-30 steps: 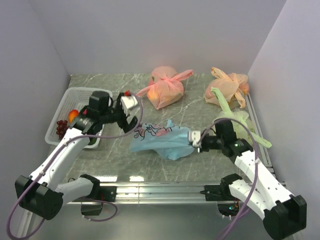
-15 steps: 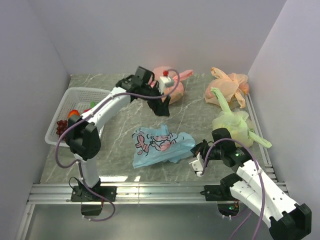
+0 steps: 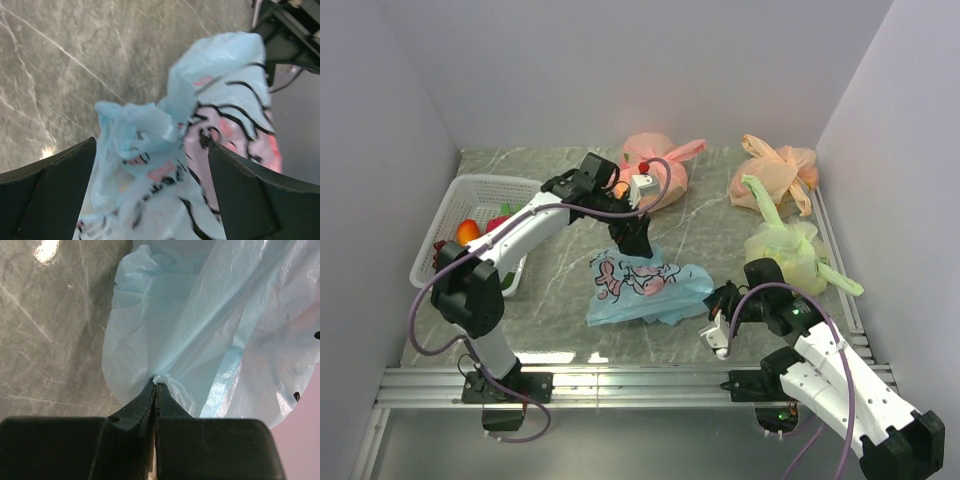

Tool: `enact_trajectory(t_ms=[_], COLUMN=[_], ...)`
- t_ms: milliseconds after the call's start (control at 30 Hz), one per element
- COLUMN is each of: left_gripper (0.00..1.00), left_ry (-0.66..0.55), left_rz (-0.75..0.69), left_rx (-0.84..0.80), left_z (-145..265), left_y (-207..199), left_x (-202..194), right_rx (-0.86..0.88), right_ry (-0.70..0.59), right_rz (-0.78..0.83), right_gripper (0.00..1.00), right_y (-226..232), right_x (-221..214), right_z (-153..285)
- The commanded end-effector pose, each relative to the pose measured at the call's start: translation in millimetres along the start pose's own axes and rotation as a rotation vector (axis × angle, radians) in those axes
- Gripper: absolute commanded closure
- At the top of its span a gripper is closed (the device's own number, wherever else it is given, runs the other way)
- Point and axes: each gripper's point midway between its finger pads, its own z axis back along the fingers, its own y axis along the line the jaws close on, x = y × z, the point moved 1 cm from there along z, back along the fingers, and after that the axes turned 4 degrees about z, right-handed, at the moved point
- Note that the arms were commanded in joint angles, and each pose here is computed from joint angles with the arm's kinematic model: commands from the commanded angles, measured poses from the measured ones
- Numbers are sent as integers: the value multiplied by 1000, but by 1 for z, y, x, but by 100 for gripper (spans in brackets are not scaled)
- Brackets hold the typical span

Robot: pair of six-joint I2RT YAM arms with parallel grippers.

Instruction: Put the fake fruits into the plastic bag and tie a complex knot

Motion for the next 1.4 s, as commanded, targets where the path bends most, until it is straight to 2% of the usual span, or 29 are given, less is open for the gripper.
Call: enact_trajectory(t_ms=[0, 100, 233, 267, 333, 367, 400, 433, 500, 533, 567, 600, 700, 833, 933, 1033, 1100, 1133, 1167, 1233, 1267, 1300, 1333, 1367], left_gripper=[1, 1, 1, 5, 33, 75, 98, 99, 100, 100, 100, 100, 100, 100, 100, 100, 100, 100, 100, 100, 100, 100, 100, 100], left_ry=[-41, -4, -11, -13, -10, 7, -14, -34, -161, -238, -314, -403, -518, -558, -508, -477, -489, -488, -490, -482, -486, -487, -488, -506], left_rz=[-21, -57, -31, -19, 23, 51, 80, 112, 139, 208, 190, 218, 248, 252, 290, 296, 286, 274, 257, 253, 253, 273, 301, 368], left_rx=[11, 8, -19, -30, -40, -34, -2, 30, 67, 125, 177, 279, 430, 678, 833, 841, 772, 730, 661, 595, 589, 585, 605, 617], left_z=[-21, -42, -61, -63, -70, -73, -67, -61, -34, -7, 16, 46, 103, 146, 155, 151, 142, 137, 129, 113, 111, 105, 102, 102], left_y=[11, 7, 3, 3, 7, 12, 19, 28, 39, 59, 62, 86, 111, 138, 155, 158, 151, 146, 137, 128, 125, 123, 126, 128], left_x=[12, 3, -3, -3, -2, -5, 7, 13, 46, 60, 79, 94, 107, 94, 66, 54, 58, 63, 72, 81, 86, 88, 87, 87], right_rx=[-5, -2, -1, -2, -1, 8, 17, 25, 55, 70, 88, 100, 139, 167, 179, 157, 106, 44, -40, -162, -168, -189, -263, -260], right_ry=[-11, -9, -12, -13, -8, -5, 8, 14, 24, 44, 49, 61, 101, 135, 187, 282, 330, 345, 373, 366, 355, 329, 334, 321], right_rz=[42, 48, 61, 67, 69, 69, 69, 66, 56, 53, 45, 41, 27, 24, 22, -13, -71, -143, -146, -270, -339, -400, -533, -634], right_gripper=[100, 100, 100, 100, 100, 100, 100, 100, 100, 100, 100, 100, 100, 100, 100, 99, 84, 57, 45, 37, 31, 30, 18, 18], right_y=[-4, -5, -6, -7, -6, -4, -2, 0, 8, 11, 16, 20, 31, 39, 44, 42, 34, 25, -2, -45, -54, -67, -92, -98], right_x=[4, 3, 3, 3, 2, 2, 0, 0, 0, -3, -4, -6, -17, -27, -40, -64, -79, -84, -92, -93, -94, -92, -95, -101], right_z=[1, 1, 0, 0, 0, 0, 1, 2, 4, 6, 6, 5, 3, 2, 0, 1, 7, 9, 17, 36, 41, 46, 67, 67])
